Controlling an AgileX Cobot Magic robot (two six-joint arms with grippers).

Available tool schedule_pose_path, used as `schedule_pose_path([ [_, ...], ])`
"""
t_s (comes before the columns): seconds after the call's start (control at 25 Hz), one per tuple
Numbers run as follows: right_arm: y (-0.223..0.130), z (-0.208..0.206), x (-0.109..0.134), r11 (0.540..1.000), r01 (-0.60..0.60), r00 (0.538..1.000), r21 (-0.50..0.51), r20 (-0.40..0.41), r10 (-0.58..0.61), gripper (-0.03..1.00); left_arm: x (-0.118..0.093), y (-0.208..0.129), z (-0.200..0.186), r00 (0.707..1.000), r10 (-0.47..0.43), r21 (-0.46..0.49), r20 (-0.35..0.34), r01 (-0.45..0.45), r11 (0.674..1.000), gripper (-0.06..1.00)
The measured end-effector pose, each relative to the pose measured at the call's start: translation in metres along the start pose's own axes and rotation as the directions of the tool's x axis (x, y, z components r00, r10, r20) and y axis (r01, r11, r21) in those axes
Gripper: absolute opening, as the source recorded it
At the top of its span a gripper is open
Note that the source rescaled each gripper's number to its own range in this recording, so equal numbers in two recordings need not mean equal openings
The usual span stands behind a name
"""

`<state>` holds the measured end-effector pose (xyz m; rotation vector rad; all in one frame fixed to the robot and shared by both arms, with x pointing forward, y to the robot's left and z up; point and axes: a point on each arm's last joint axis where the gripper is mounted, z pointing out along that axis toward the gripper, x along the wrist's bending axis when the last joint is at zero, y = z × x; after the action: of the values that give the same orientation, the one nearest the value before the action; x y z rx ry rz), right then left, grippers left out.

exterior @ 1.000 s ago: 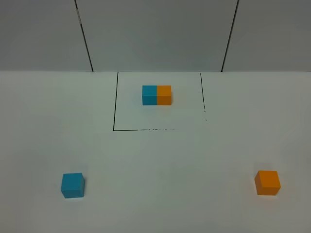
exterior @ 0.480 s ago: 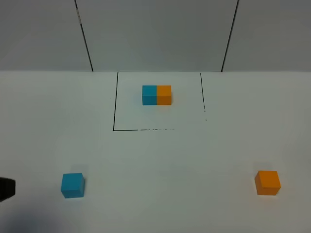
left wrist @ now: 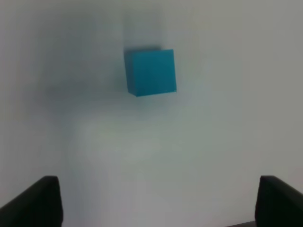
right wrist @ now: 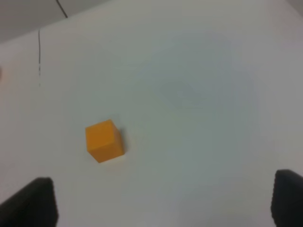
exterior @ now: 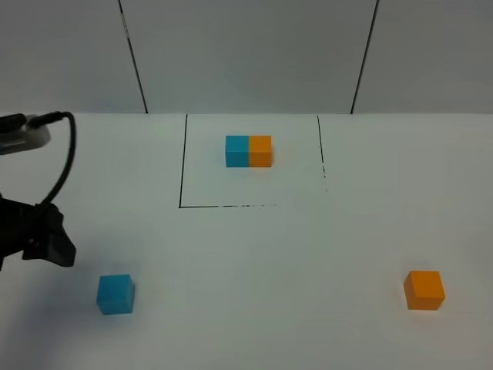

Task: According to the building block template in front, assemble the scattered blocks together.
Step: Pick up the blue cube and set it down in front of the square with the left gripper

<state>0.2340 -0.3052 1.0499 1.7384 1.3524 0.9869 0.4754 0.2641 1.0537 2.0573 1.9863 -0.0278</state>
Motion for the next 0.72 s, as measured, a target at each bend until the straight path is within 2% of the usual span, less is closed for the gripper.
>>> schedule_pose_path([
  [0.2, 0.0, 0.0, 0.0, 1.0, 0.0, 1.0, 0.0, 0.0, 0.0, 0.8, -0.017, 0.02, 0.037, 0.993, 0.039, 0.09, -0.116, -0.028, 0.996, 0.71],
  [0.28, 0.0, 0.0, 0.0, 1.0, 0.0, 1.0, 0.0, 0.0, 0.0, 0.8, -0.025, 0.025, 0.051, 0.989, 0.045, 0.114, -0.14, -0.029, 0.993, 0.71],
  [0.36, 0.0, 0.0, 0.0, 1.0, 0.0, 1.0, 0.0, 0.0, 0.0, 0.8, -0.034, 0.027, 0.067, 0.986, 0.072, 0.147, -0.148, -0.05, 0.988, 0.71],
  [0.52, 0.0, 0.0, 0.0, 1.0, 0.001, 1.0, 0.0, 0.0, -0.001, 0.8, -0.04, 0.028, 0.093, 0.984, 0.062, 0.213, -0.164, -0.026, 0.977, 0.7],
  [0.72, 0.0, 0.0, 0.0, 1.0, 0.001, 1.0, 0.0, 0.0, -0.001, 0.8, -0.038, 0.032, 0.108, 0.984, 0.056, 0.189, -0.169, -0.023, 0.982, 0.7],
])
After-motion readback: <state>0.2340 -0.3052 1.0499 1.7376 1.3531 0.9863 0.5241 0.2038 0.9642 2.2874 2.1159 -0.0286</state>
